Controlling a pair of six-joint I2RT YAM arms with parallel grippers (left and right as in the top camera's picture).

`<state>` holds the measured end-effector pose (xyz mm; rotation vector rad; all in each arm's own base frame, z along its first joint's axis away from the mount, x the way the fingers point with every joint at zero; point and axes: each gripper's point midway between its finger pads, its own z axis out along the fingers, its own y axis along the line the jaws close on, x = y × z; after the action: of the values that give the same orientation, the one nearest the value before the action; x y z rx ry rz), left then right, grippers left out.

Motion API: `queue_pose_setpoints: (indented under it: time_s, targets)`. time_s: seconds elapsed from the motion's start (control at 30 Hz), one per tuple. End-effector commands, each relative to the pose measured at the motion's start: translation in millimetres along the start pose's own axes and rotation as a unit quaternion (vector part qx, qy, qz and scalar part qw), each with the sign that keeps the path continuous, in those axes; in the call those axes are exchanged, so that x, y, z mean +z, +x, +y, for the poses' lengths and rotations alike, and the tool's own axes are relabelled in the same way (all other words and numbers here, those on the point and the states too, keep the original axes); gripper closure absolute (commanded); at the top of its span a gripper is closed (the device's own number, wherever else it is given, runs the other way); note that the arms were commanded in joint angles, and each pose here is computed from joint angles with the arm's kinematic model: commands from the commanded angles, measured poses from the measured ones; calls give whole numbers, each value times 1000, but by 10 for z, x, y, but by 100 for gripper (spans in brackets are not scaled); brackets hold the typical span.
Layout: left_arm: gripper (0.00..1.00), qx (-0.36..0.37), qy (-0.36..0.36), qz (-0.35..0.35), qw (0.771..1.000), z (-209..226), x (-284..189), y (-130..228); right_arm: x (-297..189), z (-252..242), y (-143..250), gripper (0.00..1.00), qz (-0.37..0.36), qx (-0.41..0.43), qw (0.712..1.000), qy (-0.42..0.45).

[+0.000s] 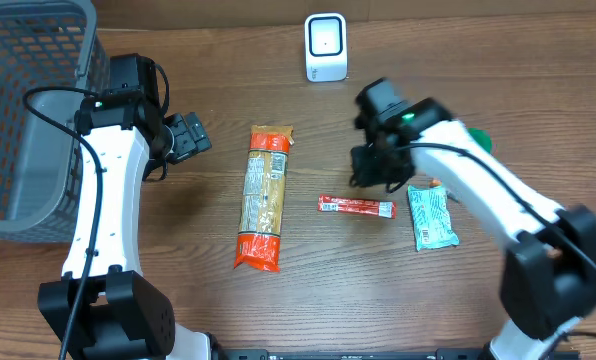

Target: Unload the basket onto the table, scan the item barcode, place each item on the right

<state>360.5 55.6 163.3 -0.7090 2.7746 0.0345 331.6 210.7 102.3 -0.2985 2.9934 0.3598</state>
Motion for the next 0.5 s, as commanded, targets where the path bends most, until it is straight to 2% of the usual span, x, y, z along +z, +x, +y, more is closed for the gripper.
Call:
queue_pose_setpoints:
  time_s: [0.0,0.13,0.47]
  targets:
    - [0,6,1,-16,1000,-8,-90,-55,-67,-164,32,59,7,18,1000,11]
    - [0,6,1,-16,1000,-8,-90,-55,92,-302,196,47,34,29,999,19]
    - [0,6,1,-16,1000,-8,-90,-55,472,-431,427,47,48,30,998,23]
